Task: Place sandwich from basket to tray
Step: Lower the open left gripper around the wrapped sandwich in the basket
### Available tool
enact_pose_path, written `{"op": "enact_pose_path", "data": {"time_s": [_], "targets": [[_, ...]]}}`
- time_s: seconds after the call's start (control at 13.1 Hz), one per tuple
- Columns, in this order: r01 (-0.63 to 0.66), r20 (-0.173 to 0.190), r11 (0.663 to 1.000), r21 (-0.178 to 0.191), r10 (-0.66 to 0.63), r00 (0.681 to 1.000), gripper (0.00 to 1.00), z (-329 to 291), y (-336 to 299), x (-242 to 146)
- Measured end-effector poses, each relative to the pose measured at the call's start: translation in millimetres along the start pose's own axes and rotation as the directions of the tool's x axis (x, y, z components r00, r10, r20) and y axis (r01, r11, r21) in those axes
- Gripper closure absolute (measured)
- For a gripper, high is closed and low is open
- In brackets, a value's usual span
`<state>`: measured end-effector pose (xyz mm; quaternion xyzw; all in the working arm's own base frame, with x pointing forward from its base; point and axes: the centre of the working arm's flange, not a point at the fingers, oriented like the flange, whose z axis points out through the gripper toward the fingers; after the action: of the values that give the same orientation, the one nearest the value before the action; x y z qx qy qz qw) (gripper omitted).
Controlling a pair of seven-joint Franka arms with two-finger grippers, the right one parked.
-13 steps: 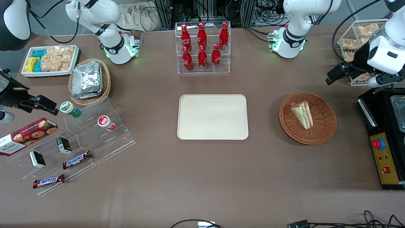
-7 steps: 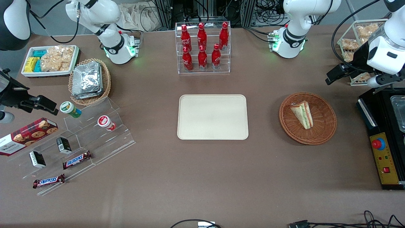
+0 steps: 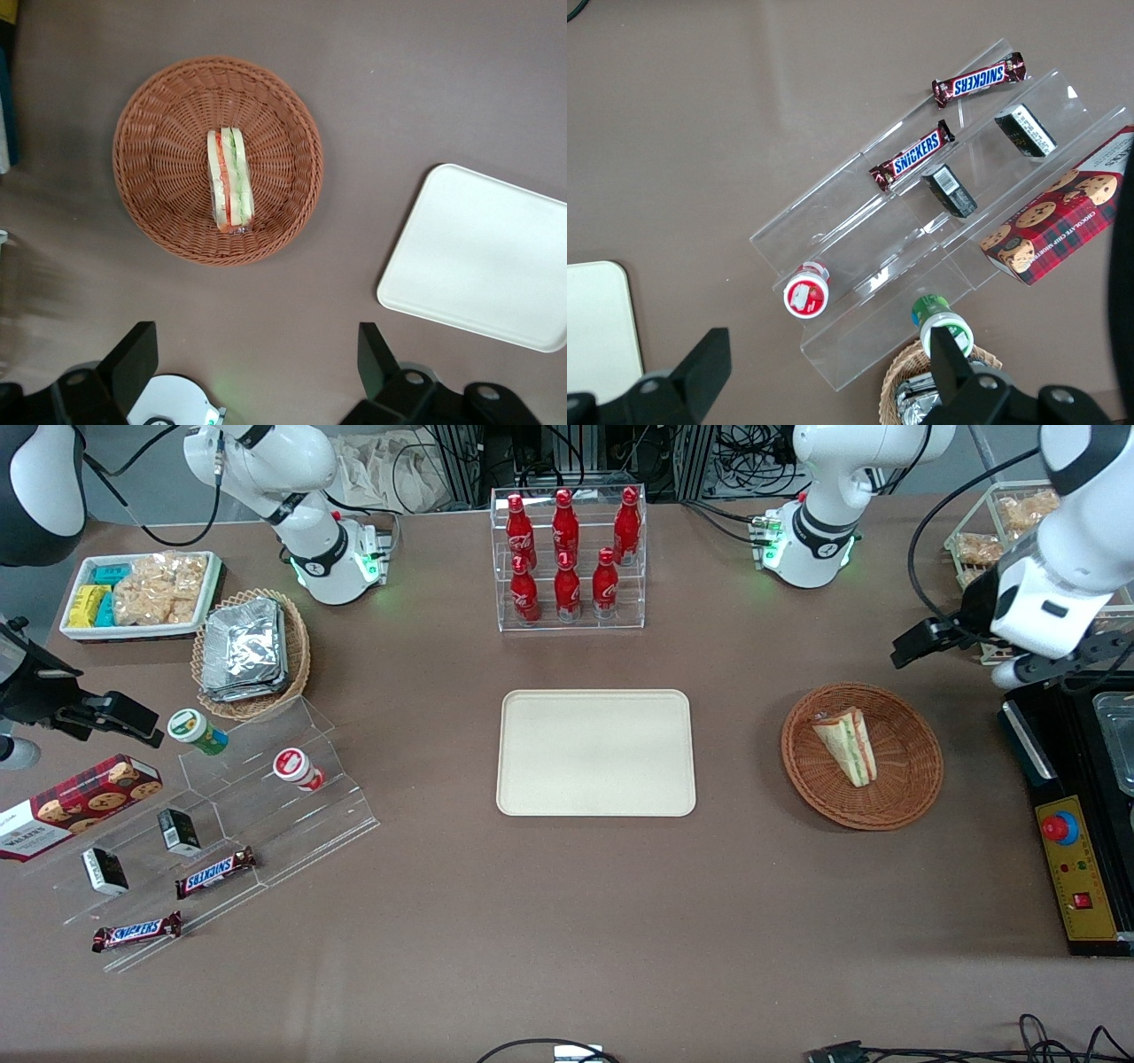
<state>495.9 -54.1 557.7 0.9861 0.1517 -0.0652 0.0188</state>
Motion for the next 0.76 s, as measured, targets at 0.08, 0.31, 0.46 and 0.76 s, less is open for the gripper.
{"op": "enact_pose_path", "data": {"time_s": [0.08,0.31,0.46,0.76], "targets": [[0.020,0.001,1.000,0.003,-0.020,1.000,0.00,22.2,-1.0,3.5],[0.070,-0.055,0.996,0.048,-0.067,0.996,0.00,103.5,-12.4,14.9],[0.108,-0.051,0.992,0.057,-0.105,0.993,0.00,147.6,-17.3,15.9],[0.122,-0.007,0.987,0.106,-0.122,0.993,0.00,200.1,-18.3,28.5]]}}
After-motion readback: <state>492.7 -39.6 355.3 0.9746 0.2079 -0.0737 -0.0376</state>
